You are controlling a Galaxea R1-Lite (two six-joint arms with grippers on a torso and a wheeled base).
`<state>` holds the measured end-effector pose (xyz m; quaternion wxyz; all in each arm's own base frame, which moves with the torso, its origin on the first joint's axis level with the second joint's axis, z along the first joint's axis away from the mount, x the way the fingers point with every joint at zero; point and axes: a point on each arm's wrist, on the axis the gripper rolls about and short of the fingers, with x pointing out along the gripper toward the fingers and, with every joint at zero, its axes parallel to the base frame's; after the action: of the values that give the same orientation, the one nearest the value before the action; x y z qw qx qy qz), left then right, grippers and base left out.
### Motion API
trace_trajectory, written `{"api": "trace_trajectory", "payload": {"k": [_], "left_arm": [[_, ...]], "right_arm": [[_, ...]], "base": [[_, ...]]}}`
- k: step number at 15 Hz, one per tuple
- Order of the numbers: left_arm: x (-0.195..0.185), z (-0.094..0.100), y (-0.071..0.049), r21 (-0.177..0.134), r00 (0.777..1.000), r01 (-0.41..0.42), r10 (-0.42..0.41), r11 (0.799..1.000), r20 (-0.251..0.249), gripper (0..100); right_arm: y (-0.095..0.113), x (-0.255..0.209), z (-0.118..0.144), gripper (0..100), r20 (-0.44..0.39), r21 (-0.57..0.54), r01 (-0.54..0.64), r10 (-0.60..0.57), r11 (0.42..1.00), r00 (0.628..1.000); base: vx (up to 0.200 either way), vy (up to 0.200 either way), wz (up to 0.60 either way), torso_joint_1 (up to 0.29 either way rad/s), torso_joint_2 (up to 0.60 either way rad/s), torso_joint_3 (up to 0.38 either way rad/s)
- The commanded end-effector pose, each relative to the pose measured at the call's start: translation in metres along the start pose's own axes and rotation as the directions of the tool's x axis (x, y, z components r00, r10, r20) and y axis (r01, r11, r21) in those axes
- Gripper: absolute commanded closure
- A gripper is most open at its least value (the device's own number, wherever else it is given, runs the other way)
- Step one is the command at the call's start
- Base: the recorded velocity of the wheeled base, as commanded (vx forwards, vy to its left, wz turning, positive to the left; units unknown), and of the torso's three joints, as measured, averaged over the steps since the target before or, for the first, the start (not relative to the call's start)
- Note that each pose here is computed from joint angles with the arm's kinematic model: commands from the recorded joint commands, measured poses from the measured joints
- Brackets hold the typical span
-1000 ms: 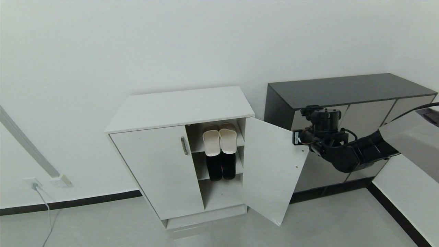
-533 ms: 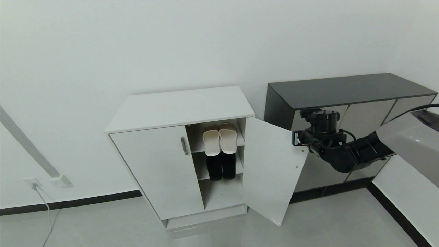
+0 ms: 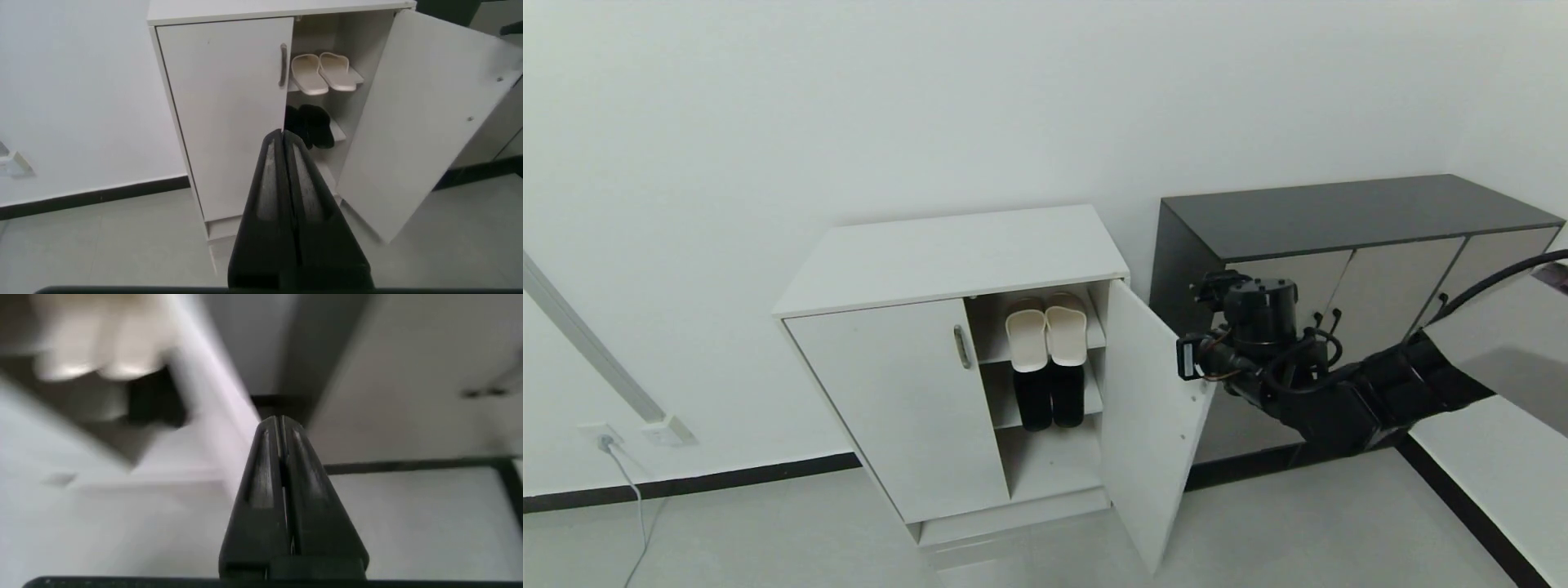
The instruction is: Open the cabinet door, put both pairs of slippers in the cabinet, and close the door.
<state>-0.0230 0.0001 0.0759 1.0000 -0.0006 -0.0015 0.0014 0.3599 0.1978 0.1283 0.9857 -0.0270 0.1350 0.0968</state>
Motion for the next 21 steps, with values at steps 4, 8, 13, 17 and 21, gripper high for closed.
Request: {"api": "trace_trajectory", "payload": {"k": [4,8,13,17,21], "left_arm": [[0.0,0.0,0.0,0.0,1.0,-0.002,0.002,1.0,-0.001,100],[0.0,0.0,0.0,0.0,1.0,0.0,0.0,1.0,-0.001,100],[0.0,0.0,0.0,0.0,1.0,0.0,0.0,1.0,-0.001,100],[0.0,0.0,0.0,0.0,1.0,0.0,0.0,1.0,-0.001,100],[0.0,0.0,0.0,0.0,1.0,-0.002,0.002,1.0,-0.001,100]], "right_arm": [[0.016,-0.044,0.017,100,0.089,-0.023,-0.105,0.107,0.994,0.99],[0.026,-0.056,0.007,100,0.102,-0.049,-0.145,0.149,0.988,0.984],[0.037,-0.063,-0.002,100,0.084,-0.061,-0.184,0.189,0.981,0.978],[0.038,-0.066,-0.01,100,0.079,-0.069,-0.255,0.26,0.964,0.962],[0.035,-0.068,-0.026,100,0.057,-0.073,-0.26,0.265,0.963,0.963]], "base": [[0.0,0.0,0.0,0.0,0.0,0.0],[0.0,0.0,0.0,0.0,0.0,0.0],[0.0,0.0,0.36,0.0,0.0,0.001],[0.0,0.0,0.3,0.003,0.0,0.0],[0.0,0.0,0.0,0.0,0.0,0.0]]}}
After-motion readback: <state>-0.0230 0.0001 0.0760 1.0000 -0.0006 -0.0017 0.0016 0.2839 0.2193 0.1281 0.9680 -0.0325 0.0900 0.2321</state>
